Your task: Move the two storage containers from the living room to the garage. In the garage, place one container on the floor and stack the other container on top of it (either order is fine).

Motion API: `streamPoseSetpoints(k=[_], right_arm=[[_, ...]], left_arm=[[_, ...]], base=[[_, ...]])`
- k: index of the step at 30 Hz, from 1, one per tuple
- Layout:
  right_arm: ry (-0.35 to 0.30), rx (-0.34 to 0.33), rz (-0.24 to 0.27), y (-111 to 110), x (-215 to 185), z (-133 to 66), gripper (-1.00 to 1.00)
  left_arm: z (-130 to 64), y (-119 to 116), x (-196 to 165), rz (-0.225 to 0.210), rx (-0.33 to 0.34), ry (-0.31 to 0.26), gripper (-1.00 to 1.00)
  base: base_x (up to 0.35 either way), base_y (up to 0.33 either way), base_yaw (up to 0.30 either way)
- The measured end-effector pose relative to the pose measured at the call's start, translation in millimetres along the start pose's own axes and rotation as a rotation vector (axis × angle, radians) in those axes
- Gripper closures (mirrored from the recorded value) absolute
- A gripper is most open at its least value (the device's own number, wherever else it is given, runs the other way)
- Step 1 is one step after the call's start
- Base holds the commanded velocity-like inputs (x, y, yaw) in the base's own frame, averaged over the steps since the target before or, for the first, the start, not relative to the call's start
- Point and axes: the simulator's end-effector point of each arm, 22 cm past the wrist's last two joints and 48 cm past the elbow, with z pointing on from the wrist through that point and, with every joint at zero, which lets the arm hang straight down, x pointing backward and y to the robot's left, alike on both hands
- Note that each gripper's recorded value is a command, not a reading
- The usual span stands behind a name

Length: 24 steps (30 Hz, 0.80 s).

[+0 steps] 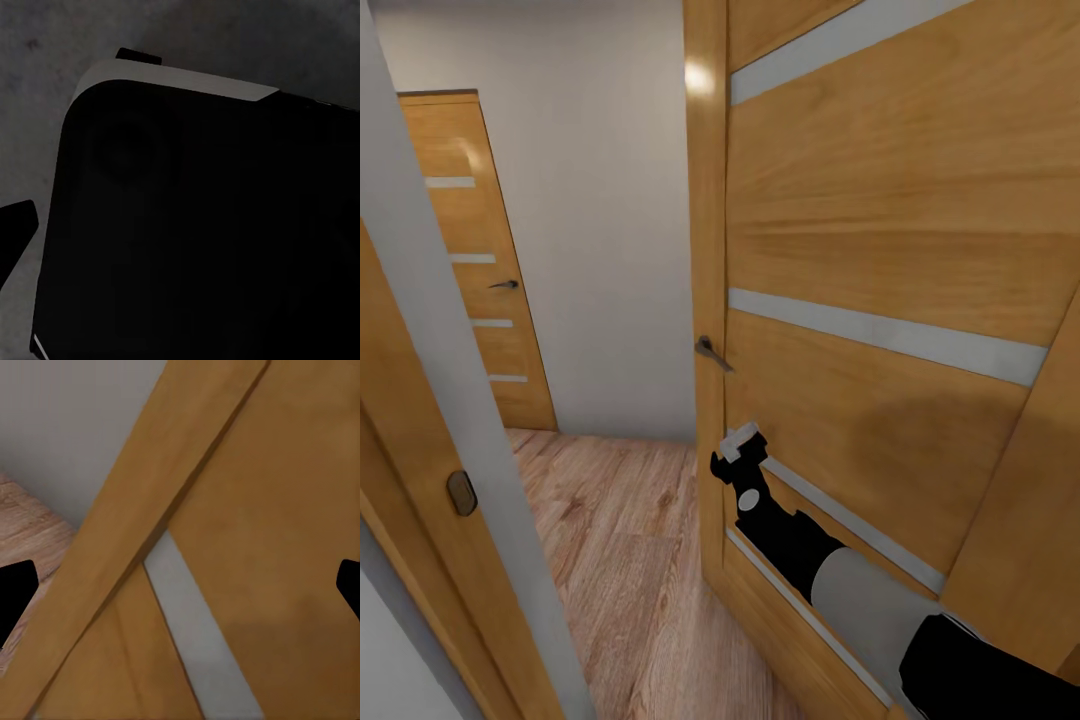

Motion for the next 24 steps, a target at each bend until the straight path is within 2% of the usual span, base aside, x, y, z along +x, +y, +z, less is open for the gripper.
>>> streamPoseSetpoints(k=[3,11,24], right_arm=[[0.000,0.008,0.001,-1.6,-0.9,-0.3,-1.00],[0.005,0.019,0.003,-1.8,3.1,-2.0,-1.00],[-0.014,0.015,0.011,-0.9,-2.9,-2.2,-1.00]], left_arm=[[0.0,0.0,0.0,0.000,0.000,0.000,-1.00],[0.0,1.1,-0.3,0.000,-0.001,0.000,-1.00],[0.0,0.5,-0.2,0.000,-0.001,0.000,-1.00]], base=[[0.000,0.000,0.000],[0.000,0.000,-0.173],[0.000,-0.001,-0.011]])
